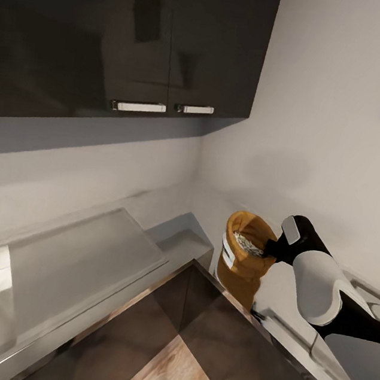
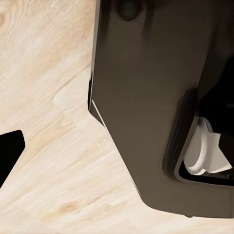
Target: In the kitchen, take the popcorn bag from the countertop, put it into the microwave, and heat it until the popcorn is cooked so the cooked popcorn ends up inside the bag.
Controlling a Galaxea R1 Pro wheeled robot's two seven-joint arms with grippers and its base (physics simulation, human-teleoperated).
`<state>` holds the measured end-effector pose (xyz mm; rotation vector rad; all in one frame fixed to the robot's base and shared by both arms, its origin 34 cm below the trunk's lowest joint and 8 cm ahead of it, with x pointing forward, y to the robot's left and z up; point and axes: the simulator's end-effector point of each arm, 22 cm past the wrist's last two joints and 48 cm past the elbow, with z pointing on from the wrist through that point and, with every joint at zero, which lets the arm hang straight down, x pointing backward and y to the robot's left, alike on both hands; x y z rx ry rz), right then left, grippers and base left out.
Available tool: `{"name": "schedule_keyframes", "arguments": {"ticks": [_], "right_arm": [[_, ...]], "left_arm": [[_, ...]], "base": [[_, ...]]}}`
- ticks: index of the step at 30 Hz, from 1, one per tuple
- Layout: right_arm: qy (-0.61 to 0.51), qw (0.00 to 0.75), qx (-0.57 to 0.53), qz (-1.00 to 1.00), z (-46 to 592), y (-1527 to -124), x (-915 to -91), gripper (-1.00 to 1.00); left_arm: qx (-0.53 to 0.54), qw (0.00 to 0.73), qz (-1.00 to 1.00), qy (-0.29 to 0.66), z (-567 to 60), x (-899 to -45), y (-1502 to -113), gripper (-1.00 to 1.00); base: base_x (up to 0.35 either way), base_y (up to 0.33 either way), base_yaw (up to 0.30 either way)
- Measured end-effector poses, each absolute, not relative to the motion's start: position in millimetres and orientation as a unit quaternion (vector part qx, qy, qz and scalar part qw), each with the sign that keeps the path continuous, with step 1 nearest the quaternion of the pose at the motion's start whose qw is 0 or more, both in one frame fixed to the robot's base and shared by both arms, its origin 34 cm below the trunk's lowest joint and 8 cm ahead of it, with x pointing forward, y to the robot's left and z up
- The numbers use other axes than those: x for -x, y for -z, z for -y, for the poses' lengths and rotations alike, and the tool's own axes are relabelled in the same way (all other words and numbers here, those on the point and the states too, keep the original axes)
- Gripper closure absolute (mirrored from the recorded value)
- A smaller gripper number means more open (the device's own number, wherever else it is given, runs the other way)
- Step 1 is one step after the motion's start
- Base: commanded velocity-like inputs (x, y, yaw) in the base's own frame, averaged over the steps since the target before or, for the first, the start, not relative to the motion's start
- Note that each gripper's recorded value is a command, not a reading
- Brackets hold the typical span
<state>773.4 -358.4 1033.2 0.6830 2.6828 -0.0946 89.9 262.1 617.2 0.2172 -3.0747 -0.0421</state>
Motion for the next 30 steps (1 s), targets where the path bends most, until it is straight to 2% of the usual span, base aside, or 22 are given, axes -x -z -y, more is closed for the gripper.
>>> {"name": "schedule_keyframes", "arguments": {"ticks": [16,30], "right_arm": [[0.030,0.198,-0.244,-0.949,360,-1051,-772,1.00],[0.027,0.208,-0.245,-0.947,360,-1066,-771,1.00]], "left_arm": [[-0.071,0.017,0.997,0.013,-262,-100,-617,-1.00],[-0.071,0.006,0.997,0.012,-262,-108,-617,-1.00]], "base": [[0.000,0.000,-0.065],[0.000,0.000,-0.165]]}}
